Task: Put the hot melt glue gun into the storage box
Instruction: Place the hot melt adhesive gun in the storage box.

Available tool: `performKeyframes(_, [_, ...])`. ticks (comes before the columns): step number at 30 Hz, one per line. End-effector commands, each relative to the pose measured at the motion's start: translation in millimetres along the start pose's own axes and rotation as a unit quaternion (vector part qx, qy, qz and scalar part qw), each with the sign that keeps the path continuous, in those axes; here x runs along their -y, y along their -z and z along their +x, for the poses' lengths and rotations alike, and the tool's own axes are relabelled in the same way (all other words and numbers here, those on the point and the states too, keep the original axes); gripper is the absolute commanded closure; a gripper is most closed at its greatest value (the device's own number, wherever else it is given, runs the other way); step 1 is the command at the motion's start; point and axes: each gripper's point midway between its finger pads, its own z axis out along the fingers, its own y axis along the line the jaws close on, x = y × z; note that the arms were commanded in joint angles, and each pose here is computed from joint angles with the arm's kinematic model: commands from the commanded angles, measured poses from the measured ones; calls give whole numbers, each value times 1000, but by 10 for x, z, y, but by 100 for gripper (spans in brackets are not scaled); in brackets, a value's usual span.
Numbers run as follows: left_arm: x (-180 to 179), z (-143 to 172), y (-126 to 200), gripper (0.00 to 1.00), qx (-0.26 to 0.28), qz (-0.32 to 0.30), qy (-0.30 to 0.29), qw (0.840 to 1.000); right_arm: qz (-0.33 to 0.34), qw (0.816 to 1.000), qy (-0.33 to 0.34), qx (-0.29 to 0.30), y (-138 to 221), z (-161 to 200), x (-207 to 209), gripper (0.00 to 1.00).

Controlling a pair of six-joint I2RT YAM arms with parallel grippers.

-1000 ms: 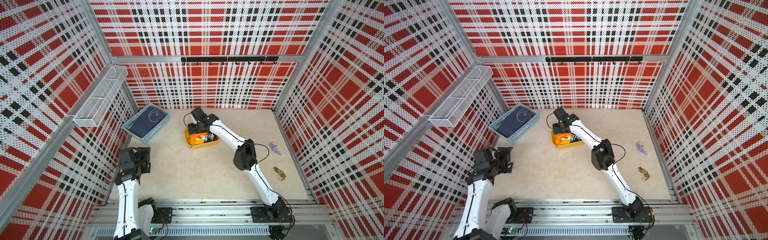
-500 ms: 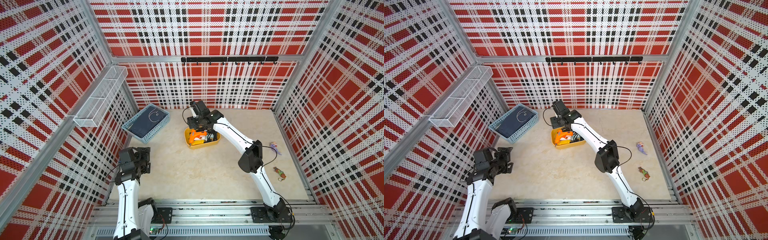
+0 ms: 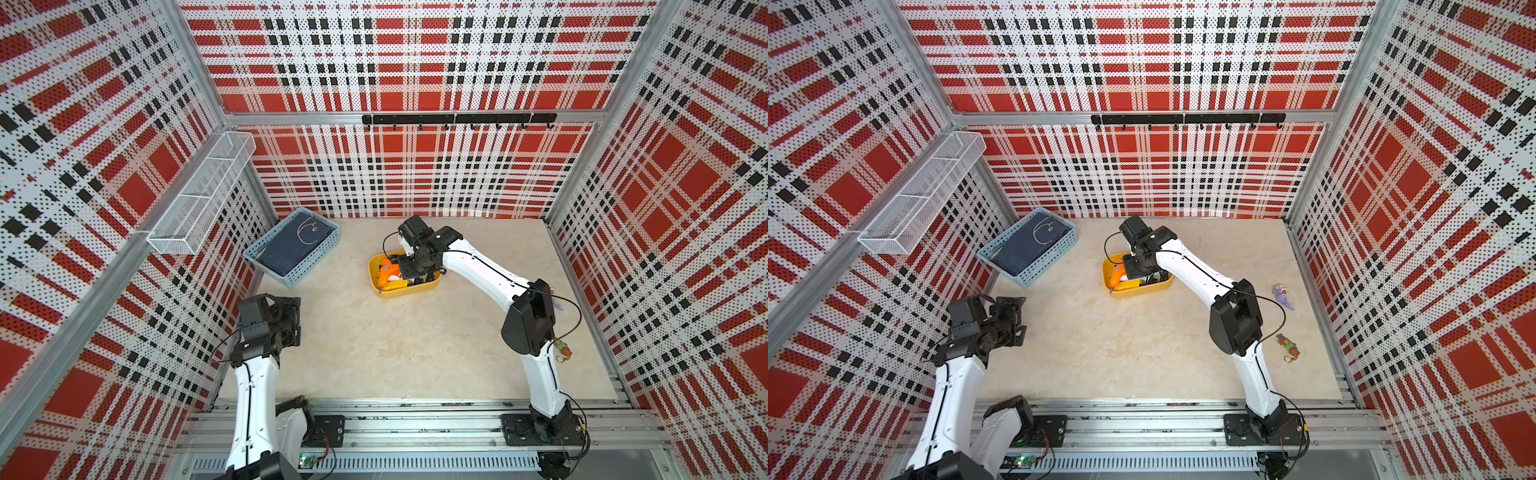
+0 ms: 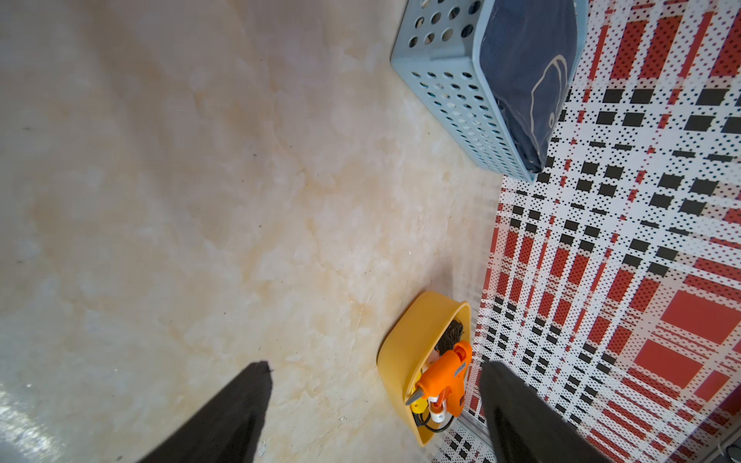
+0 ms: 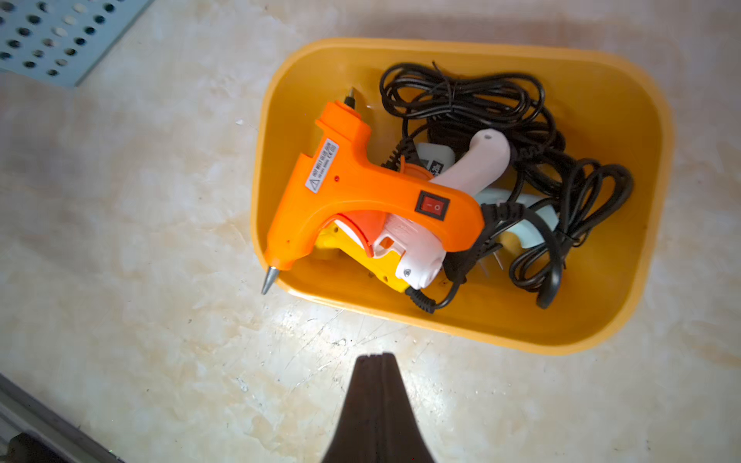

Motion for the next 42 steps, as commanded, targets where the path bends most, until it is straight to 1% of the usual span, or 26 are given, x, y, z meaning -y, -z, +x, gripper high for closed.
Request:
performKeyframes(1, [93, -60, 50, 11, 12, 9, -9, 1000, -6, 1000, -19, -10, -155, -37, 9, 100])
performKeyframes(7, [118, -59, 84, 11, 15, 16, -8, 1000, 2, 999, -41, -12, -480, -185, 92, 100])
performKeyframes(11, [107, -55, 94, 11, 16, 17, -5, 1000, 1, 999, -50, 2, -600, -320, 96, 100])
performKeyframes(16, [121, -74, 88, 11, 19, 15, -5, 1000, -2, 998, -65, 6, -821, -377, 118, 100])
performKeyframes(21, [140, -89, 78, 10, 19, 13, -7, 1000, -11, 997, -76, 27, -903, -514, 74, 100])
performKeyframes(23, [140, -89, 71, 10, 18, 12, -6, 1000, -10, 997, -75, 33, -892, -549, 74, 100])
performKeyframes(28, [158, -90, 79, 10, 19, 13, -9, 1000, 19, 997, -55, 57, -641, -638, 181, 100])
performKeyframes(30, [134, -91, 69, 10, 19, 10, -7, 1000, 31, 996, -60, 53, -601, -612, 300, 97])
performKeyframes(31, [128, -89, 65, 10, 19, 9, -6, 1000, 42, 996, -66, 37, -664, -517, 410, 95])
performKeyframes(34, [116, -92, 50, 10, 18, 6, -7, 1000, 55, 995, -72, 34, -692, -511, 573, 93])
performKeyframes(39, [143, -78, 37, 10, 15, 7, -12, 1000, 44, 995, -64, 56, -737, -707, 584, 89])
performKeyframes(42, [191, -81, 57, 10, 17, 12, -14, 1000, 23, 996, -52, 74, -612, -818, 480, 81])
